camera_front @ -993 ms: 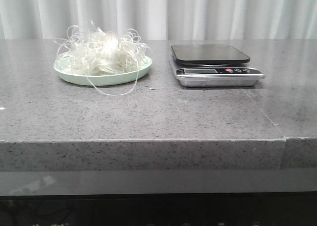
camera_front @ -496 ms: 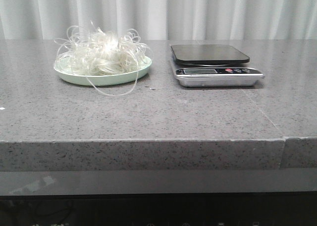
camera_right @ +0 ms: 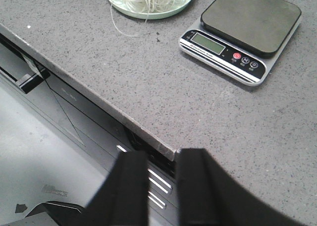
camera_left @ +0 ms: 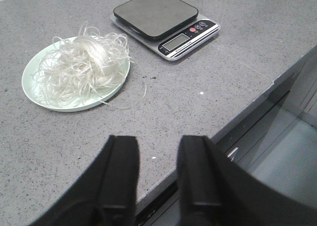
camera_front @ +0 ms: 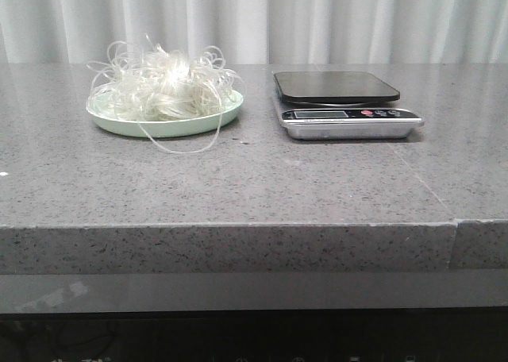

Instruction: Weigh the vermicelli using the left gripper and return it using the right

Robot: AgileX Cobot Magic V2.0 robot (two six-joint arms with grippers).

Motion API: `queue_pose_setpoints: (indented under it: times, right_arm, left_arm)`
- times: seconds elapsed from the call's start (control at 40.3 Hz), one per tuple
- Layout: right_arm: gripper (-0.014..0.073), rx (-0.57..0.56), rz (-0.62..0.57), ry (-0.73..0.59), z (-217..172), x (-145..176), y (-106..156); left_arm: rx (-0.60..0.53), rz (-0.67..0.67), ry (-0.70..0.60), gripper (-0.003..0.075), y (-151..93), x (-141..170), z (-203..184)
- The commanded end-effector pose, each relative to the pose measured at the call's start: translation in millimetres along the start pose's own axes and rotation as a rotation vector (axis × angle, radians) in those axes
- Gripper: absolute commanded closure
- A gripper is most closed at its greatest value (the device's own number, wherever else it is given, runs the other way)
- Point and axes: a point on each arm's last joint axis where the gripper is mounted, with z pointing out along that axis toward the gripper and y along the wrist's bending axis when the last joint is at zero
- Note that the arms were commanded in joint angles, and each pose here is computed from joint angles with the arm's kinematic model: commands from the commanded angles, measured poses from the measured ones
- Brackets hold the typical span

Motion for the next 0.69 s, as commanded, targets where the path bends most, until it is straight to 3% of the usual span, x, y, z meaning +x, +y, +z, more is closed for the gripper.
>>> queue_pose_setpoints:
  times: [0.0,0.67]
  right_arm:
    - [0.0465,0.015,-0.003,-0.075,-4.8,-9.9,-1.3]
    - [0.0461,0.014,-0.003,-0.074,-4.8,-9.8,-1.2]
  left_arm:
    - [0.008,-0.01,-0.104,0.0552,-0.8,-13.4,-5.7]
    - [0.008,-0.01,-0.104,0.0564,-0.8,-13.4,-5.7]
